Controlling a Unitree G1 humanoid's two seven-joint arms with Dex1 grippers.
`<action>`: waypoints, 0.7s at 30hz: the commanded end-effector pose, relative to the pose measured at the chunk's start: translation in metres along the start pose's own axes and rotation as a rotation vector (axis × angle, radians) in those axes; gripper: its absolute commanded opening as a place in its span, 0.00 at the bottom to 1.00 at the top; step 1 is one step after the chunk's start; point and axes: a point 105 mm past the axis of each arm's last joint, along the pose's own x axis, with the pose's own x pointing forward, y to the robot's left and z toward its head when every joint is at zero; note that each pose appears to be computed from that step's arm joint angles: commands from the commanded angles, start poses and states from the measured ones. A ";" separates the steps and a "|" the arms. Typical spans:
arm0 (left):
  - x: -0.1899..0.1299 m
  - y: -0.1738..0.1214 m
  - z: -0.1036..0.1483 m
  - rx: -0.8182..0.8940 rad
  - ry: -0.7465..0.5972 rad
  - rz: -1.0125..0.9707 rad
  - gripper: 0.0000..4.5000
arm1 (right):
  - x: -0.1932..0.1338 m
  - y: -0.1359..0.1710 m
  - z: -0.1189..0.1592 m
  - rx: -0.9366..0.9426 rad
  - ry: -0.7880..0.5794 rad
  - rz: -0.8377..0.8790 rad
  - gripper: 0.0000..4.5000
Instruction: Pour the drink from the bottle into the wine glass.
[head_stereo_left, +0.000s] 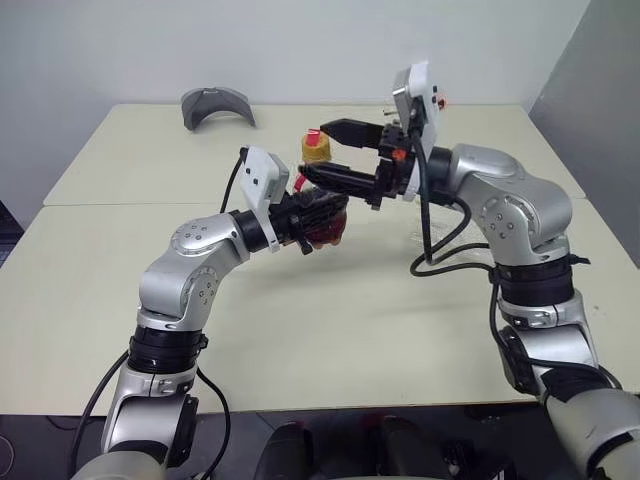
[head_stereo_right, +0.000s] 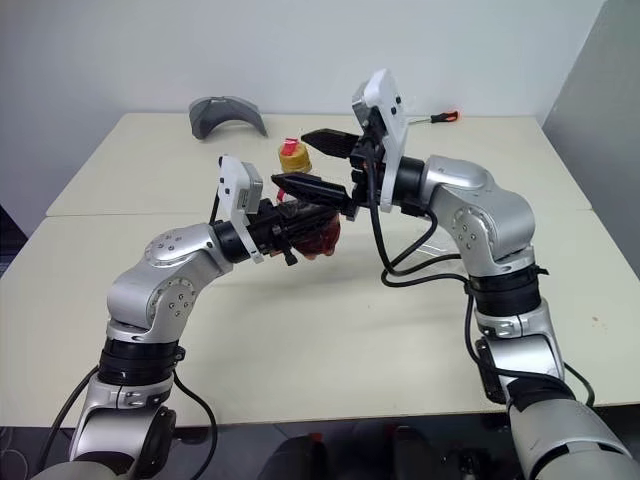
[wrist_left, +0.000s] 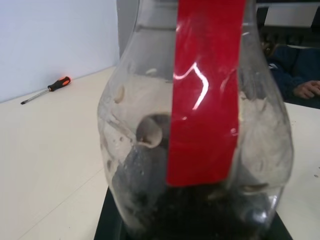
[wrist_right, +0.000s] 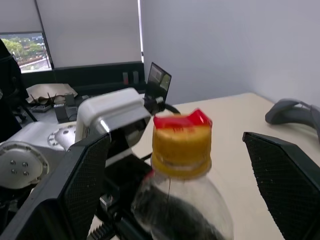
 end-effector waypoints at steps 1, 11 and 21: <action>0.001 -0.001 0.020 0.055 -0.062 -0.008 0.20 | 0.005 0.001 0.015 -0.055 -0.037 -0.005 1.00; 0.002 -0.002 0.022 0.058 -0.067 -0.014 0.20 | 0.010 -0.012 0.017 -0.069 -0.054 -0.068 1.00; 0.001 -0.002 0.021 0.060 -0.064 -0.015 0.20 | 0.011 -0.009 0.023 -0.064 -0.066 -0.052 1.00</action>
